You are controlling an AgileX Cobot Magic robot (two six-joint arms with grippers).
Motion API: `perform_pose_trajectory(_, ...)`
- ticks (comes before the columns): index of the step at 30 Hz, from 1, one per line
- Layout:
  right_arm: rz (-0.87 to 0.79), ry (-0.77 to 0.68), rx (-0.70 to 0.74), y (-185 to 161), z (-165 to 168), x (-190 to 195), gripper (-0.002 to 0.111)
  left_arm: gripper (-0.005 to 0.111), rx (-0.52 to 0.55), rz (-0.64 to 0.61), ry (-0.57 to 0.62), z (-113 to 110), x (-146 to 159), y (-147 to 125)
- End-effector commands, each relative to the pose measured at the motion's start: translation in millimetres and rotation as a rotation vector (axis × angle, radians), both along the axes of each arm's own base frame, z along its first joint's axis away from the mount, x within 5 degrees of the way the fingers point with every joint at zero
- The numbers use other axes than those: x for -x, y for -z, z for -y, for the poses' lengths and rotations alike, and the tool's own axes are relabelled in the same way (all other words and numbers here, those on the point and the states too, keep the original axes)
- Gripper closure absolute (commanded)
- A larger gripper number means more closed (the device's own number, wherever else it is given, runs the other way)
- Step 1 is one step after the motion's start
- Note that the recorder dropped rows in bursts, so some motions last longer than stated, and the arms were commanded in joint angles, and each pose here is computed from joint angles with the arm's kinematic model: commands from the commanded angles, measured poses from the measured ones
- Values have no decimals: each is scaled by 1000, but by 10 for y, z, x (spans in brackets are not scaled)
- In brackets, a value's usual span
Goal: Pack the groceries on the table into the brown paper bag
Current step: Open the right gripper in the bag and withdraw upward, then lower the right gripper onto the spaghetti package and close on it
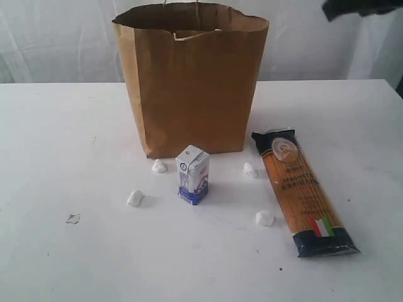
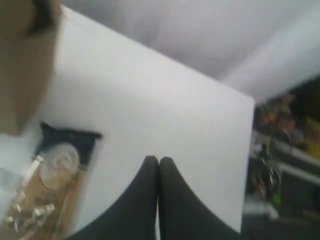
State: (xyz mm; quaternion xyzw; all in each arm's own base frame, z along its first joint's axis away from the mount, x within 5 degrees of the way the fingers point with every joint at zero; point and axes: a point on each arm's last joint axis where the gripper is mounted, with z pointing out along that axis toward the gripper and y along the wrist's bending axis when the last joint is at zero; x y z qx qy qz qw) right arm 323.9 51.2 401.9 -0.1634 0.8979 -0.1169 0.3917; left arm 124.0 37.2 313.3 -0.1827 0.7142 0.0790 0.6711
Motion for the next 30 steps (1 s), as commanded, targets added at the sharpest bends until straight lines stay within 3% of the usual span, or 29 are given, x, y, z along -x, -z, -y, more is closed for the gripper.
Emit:
perform_pose_trajectory(1, -186, 186, 45, 259, 266, -48, 108, 107, -103, 56, 189, 180, 126, -21)
perform_pose_trajectory(5, -344, 194, 41, 777, 268, -220, 108, 107, -105, 72, 440, 415, 172, 118)
perform_pose_trajectory(10, -455, 152, -15, 1363, 157, -424, 106, 107, -131, -19, 427, 399, 196, 389)
perform_pose_trajectory(15, -537, 171, -75, 1732, 78, -553, 94, 107, -72, -79, 442, 414, 208, 611)
perform_pose_trajectory(23, -532, 155, -73, 1856, 63, -623, 94, 107, -37, -147, 530, 494, 245, 845)
perform_pose_trajectory(30, -488, 51, -44, 1882, 34, -690, 94, 107, -41, -158, 525, 489, 253, 885)
